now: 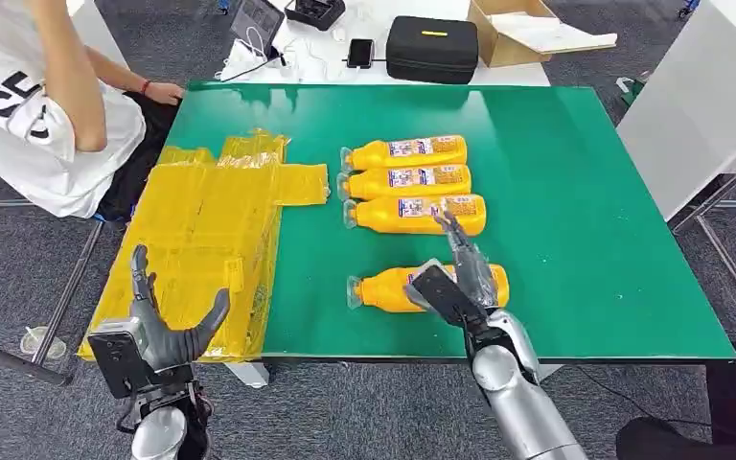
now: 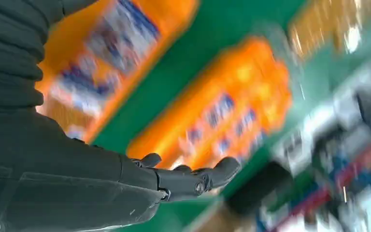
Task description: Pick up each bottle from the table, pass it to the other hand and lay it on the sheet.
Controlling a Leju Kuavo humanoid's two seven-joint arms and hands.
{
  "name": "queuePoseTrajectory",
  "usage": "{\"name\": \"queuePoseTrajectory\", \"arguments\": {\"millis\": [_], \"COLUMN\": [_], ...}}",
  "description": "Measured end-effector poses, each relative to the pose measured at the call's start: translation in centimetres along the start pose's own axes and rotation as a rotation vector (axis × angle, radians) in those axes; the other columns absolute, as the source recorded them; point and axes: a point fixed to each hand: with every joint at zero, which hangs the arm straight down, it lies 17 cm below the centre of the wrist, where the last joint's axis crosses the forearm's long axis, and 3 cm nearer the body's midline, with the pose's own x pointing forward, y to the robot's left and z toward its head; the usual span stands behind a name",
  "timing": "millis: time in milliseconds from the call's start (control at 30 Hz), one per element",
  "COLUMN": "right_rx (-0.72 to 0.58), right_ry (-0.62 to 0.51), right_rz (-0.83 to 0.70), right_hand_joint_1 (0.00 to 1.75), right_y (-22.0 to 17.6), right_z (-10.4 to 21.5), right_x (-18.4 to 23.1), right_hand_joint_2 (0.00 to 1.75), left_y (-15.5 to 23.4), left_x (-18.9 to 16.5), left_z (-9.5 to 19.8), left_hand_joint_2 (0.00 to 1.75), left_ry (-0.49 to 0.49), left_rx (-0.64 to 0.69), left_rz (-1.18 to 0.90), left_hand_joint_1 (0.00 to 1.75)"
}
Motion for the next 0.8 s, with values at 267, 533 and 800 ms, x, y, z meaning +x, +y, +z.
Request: {"name": "queuePoseTrajectory", "arguments": {"millis": [267,533,800], "right_rx": [0.226,0.322,0.372], "right_ry": [0.042,0.095,0.159], "right_rz": [0.005,0.092,0.208], "right_hand_joint_1": [0.0,0.0,0.0], "right_y": [2.4,0.9,-1.2], "right_z": [0.9,1.7,1.9], "right_x": [-3.1,-6.7,-9.2], "right_hand_joint_2": [1.75,1.75,1.75], "left_y": [-0.1,-0.3,-0.5], "left_x": [-0.6,-1.5,-2.2], "left_z": [-0.4,-0.7,-0.6], "left_hand_joint_2": [1.75,1.75,1.75], "left_ry": [0.008,0.026,0.045], "left_rx": [-0.008,-0.015,-0.023], "left_rz": [-0.004,-0.007,-0.006], "left_hand_joint_1": [0.0,0.0,0.0]}}
